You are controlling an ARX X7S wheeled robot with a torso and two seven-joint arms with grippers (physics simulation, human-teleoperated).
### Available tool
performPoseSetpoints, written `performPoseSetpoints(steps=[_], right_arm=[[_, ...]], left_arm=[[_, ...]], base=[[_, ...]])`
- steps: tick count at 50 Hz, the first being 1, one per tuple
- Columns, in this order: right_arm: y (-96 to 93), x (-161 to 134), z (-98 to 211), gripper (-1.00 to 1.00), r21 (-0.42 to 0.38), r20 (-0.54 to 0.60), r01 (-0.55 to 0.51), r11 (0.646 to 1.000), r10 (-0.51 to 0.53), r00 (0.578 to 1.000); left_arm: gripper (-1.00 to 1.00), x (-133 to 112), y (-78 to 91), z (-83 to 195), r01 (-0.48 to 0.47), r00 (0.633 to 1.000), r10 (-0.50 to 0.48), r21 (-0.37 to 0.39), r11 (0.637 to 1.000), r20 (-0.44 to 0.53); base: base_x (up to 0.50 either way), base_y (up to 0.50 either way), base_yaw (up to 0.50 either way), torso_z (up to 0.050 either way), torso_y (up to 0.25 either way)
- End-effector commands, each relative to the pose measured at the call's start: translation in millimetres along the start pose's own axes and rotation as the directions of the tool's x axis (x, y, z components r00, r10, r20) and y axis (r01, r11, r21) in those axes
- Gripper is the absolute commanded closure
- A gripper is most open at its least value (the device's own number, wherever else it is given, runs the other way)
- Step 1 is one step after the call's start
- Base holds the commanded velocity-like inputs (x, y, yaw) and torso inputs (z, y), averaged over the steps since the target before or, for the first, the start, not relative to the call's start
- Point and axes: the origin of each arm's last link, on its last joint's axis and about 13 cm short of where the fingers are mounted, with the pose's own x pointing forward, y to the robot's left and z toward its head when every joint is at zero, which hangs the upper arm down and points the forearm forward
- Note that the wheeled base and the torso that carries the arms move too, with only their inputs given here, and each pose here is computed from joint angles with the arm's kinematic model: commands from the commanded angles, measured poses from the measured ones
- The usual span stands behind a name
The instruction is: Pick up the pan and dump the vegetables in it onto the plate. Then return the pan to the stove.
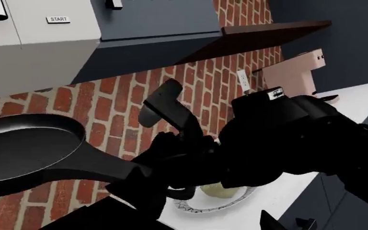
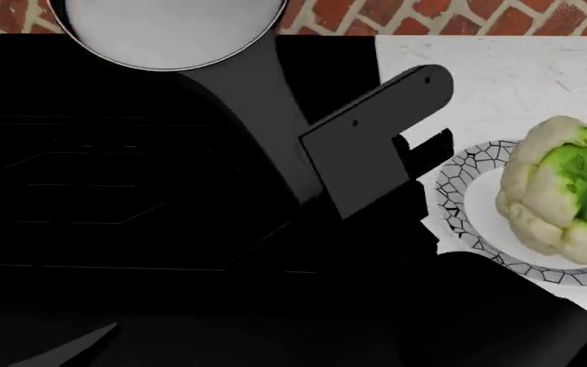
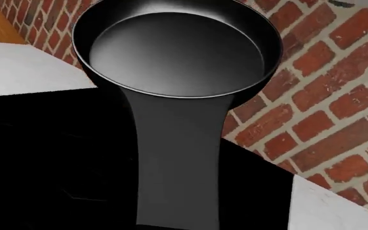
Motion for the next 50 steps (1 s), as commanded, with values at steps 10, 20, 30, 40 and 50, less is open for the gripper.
performPoseSetpoints(steps=[10,20,30,40,50], right_arm=[[1.1,-34.5,40.1,1.0,-0.317,-0.183,0.089,0.944,-0.153,0.971],[-2.7,-41.3,27.8,1.0,-0.213,-0.22,0.079,0.974,-0.127,0.967],[0.2,-41.8,-8.3,1.0,-0.063,-0.219,0.083,0.995,-0.095,0.971],[-1.2,-33.2,-46.9,1.0,0.088,-0.226,0.084,0.993,-0.062,0.972],[-0.7,-31.2,-58.8,1.0,0.086,-0.264,0.105,0.991,-0.079,0.961]], left_arm=[[-1.0,-7.4,1.3,-3.7,-0.03,0.999,0.03,-0.023,0.999,0.013],[-1.0,-8.5,1.3,-4.7,-0.034,0.999,0.034,-0.022,0.999,0.014],[-1.0,-7.8,2.2,-4.3,-0.037,0.999,0.037,-0.014,0.999,0.013],[-1.0,-8.6,2.2,-5.5,-0.045,0.999,0.045,-0.007,0.999,0.007],[-1.0,-9.6,1.2,-6.5,-0.044,0.999,0.044,-0.013,0.999,0.005]], base=[[0.0,0.0,0.0,0.001,0.001],[0.0,0.0,0.0,0.0,0.0],[0.0,0.0,0.0,0.0,0.001],[0.0,0.0,0.0,0.0,0.0],[0.0,0.0,0.0,0.001,0.001]])
